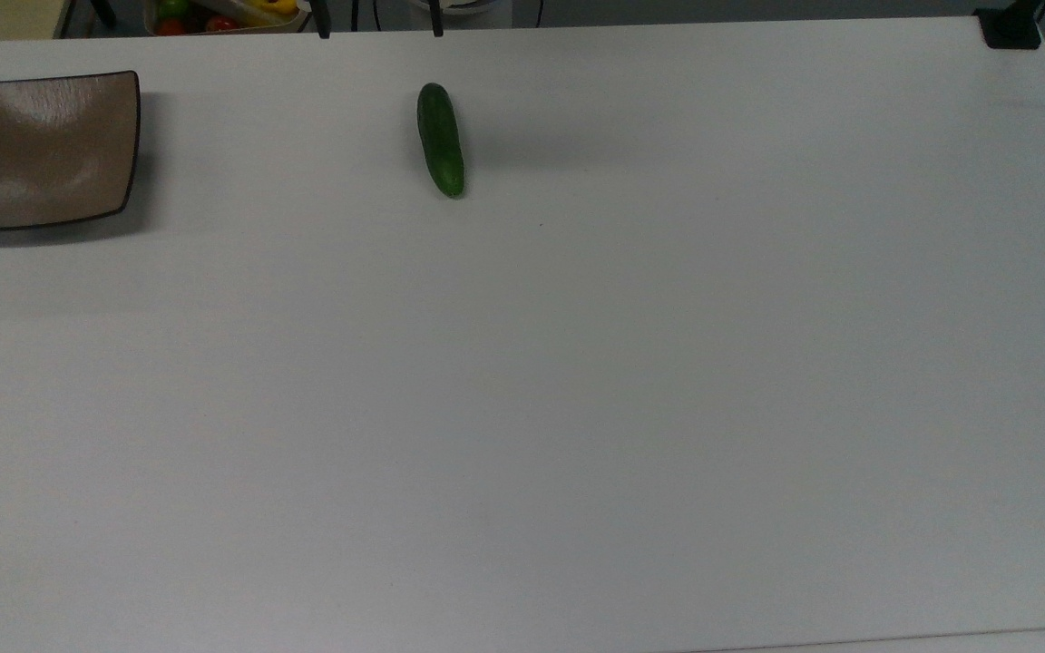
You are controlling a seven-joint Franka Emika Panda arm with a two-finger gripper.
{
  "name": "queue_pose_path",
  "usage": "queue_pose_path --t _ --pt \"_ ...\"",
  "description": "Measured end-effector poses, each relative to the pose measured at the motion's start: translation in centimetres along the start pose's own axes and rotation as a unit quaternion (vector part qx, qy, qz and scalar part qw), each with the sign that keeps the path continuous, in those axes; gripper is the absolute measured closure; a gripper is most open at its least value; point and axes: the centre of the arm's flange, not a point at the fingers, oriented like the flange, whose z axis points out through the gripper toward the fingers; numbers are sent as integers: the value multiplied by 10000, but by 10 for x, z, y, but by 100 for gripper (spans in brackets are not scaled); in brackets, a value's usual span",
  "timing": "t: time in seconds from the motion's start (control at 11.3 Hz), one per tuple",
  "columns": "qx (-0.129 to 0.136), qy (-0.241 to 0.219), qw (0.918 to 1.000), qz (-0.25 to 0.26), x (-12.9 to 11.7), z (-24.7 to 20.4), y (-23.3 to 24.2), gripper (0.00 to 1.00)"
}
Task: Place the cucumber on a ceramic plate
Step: 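Move the open gripper toward the green cucumber, then lower the gripper over the cucumber's middle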
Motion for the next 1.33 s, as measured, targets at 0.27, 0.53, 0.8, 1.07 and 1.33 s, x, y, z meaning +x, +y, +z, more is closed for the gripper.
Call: queue_pose_path --t 0.27,0.53,0.8,1.07,1.33 --pt "8 -96 9999 -29 -2 9 -3 0" --pt "22 -301 9995 -101 -6 29 -8 0" --pt "46 -543 9979 -344 -13 52 -10 0" --pt "81 -872 9942 -618 -23 82 -20 0" --pt "113 -1322 9884 -733 -39 112 -27 0"
